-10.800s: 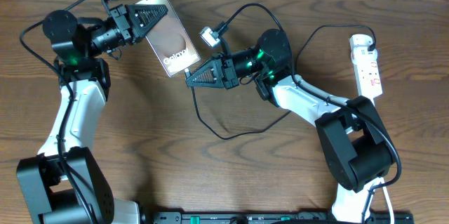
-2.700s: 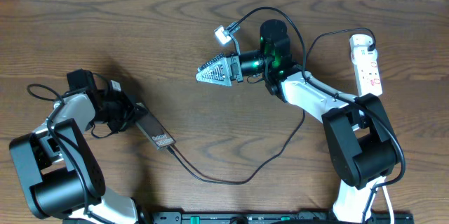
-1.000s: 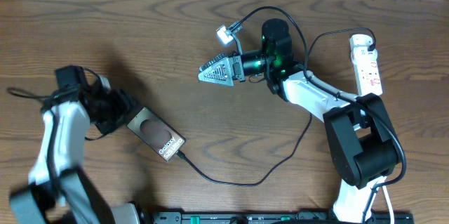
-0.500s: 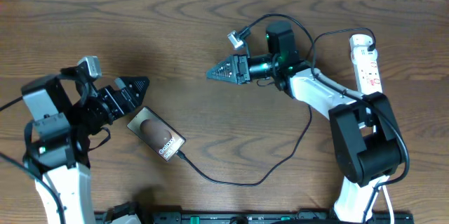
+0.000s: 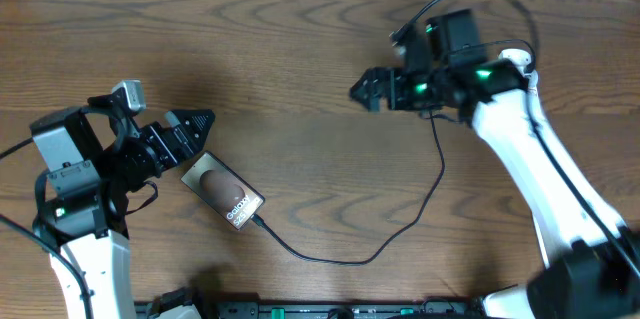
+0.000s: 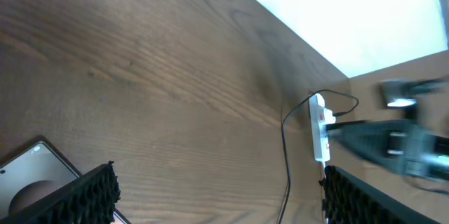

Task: Plug charger to phone and switch on socket
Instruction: 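Move the right gripper to the white power strip's switch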

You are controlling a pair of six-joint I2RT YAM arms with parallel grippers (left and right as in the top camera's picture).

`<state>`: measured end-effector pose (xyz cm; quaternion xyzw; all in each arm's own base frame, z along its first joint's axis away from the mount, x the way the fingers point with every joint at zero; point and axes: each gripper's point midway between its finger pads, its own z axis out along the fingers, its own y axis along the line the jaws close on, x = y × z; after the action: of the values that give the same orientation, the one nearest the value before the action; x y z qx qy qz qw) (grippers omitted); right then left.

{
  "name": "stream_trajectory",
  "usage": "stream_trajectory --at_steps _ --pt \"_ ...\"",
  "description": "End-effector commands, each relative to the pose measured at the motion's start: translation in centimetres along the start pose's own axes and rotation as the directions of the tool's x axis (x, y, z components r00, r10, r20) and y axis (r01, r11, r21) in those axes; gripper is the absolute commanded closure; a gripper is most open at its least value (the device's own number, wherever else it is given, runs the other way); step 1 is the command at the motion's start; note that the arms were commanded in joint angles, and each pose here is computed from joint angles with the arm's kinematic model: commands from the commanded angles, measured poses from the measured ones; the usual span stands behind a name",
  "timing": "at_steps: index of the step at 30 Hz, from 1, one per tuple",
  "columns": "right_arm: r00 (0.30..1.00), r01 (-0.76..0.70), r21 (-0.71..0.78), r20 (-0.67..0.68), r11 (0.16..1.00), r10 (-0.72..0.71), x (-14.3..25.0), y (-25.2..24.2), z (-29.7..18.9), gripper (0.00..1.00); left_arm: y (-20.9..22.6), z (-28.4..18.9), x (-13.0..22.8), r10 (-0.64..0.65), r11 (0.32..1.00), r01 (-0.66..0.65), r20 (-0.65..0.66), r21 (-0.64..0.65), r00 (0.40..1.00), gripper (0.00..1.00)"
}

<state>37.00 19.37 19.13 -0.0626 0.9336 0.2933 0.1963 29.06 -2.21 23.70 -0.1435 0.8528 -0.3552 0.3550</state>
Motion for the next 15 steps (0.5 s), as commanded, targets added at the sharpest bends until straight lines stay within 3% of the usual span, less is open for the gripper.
stream_trajectory --at_steps 1,5,10,15 --pt "0.969 0.020 0.349 0.226 0.937 -0.104 -4.1 -3.6 -6.9 0.01 0.1 0.4 -0.3 0.001 1.000 -0.001 -0.018 0.010 1.000 0.10" --pt "0.914 -0.146 0.519 0.396 0.842 -0.086 -5.8 -7.3 -13.3 0.01 0.7 0.9 -0.2 -0.020 1.000 0.021 -0.037 0.004 0.999 0.10" --pt "0.868 -0.315 0.569 0.497 0.760 -0.012 -6.1 -13.5 -18.7 0.01 0.9 1.1 -0.2 -0.024 1.000 0.024 -0.040 0.002 0.999 0.10" --pt "0.870 -0.365 0.497 0.483 0.787 0.099 -5.3 -19.7 -20.3 0.01 0.9 1.1 -0.3 -0.021 1.000 0.021 -0.038 0.003 0.999 0.10"
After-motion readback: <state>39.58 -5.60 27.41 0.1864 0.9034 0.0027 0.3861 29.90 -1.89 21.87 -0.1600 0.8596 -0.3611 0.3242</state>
